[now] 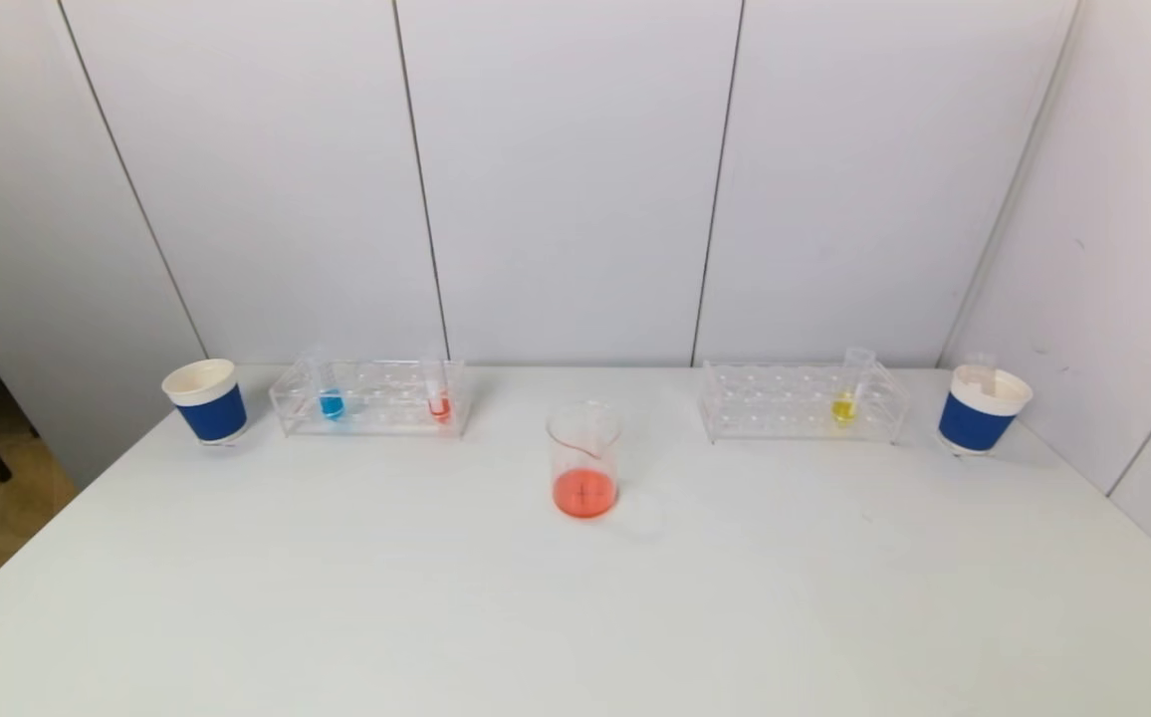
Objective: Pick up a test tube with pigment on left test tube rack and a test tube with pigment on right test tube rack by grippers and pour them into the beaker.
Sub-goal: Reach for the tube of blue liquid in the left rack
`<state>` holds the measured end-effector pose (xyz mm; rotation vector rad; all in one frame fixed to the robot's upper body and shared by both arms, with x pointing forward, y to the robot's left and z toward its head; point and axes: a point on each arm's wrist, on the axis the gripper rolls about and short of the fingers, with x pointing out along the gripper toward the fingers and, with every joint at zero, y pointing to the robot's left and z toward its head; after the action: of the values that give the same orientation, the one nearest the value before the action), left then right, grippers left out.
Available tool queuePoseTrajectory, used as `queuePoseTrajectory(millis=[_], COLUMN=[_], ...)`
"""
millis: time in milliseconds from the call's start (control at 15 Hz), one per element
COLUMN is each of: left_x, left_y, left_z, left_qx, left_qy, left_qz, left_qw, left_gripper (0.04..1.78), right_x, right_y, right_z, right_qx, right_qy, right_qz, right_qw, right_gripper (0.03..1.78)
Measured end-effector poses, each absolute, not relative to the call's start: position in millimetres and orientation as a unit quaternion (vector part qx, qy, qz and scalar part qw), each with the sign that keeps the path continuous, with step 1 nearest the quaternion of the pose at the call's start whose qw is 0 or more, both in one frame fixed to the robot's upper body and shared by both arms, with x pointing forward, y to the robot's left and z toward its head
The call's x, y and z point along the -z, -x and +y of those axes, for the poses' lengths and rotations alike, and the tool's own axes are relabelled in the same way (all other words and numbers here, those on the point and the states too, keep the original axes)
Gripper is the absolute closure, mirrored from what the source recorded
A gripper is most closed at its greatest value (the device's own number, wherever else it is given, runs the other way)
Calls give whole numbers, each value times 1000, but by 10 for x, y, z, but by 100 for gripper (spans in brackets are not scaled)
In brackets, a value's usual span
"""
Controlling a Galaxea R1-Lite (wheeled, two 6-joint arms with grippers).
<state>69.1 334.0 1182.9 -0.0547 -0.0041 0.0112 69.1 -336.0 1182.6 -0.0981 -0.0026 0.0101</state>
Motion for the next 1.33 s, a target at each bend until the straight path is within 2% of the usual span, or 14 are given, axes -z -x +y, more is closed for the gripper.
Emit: queuePoseTrajectory(millis=[1333], left_x=[-11829], left_y=[-691], left_z=[3340], left_qx=[-5], left_qy=[27], left_qz=[-2], left_qw=[1000], left_gripper=[6], right_x=[-11826], right_y=[-690], right_z=[-3360], right_qx=[-5], right_qy=[49], right_qz=[-2], right_qw=[999], right_gripper=[4])
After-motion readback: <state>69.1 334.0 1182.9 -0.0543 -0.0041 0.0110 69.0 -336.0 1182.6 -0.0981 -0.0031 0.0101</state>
